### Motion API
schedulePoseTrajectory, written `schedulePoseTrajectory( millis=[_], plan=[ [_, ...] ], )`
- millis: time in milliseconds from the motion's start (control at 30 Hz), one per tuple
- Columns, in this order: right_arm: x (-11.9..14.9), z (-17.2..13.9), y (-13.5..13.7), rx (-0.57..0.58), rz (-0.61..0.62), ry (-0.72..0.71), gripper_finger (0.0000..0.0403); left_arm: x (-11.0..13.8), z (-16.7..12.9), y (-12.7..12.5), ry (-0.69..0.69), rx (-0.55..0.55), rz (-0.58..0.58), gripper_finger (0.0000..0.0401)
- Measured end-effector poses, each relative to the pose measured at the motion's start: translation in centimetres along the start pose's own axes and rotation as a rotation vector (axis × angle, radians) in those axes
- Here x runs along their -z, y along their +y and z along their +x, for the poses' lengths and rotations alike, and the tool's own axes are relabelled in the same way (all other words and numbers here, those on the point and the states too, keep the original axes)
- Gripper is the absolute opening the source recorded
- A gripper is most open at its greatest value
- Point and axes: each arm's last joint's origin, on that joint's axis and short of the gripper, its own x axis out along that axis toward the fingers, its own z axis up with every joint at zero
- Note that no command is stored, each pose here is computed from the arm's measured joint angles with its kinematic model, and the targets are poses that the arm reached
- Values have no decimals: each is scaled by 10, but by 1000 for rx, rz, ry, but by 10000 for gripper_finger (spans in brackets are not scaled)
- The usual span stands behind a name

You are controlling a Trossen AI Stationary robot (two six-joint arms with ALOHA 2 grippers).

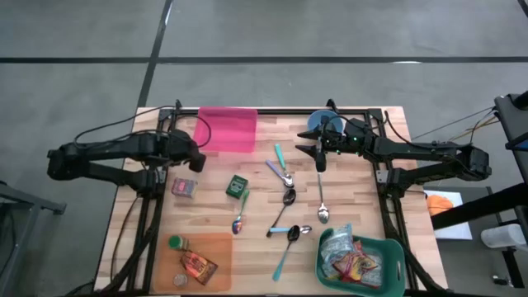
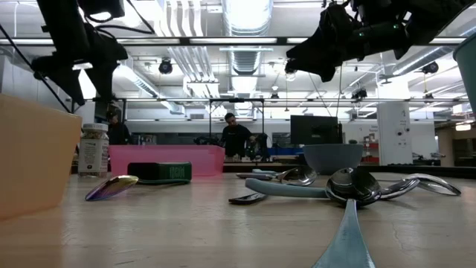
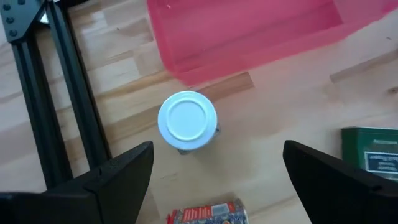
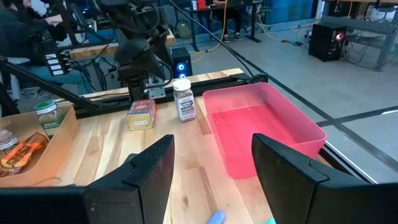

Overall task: Pick & Place Food Item
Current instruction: Put the white seasoning bottle into the orange bin

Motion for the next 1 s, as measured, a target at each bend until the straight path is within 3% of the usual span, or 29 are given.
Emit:
schedulePoseTrajectory(
  millis=[300,667,867,1000],
  plan=[
    [0,0,0,0,0,0,211,3,28,-2,56,-119,7,362],
    [0,0,0,0,0,0,211,-9,49,-9,59,-133,26,362],
    [0,0,0,0,0,0,211,-12,58,-10,94,-164,-17,362],
    [0,0,0,0,0,0,211,-15,63,-7,128,-172,-171,362]
  ],
)
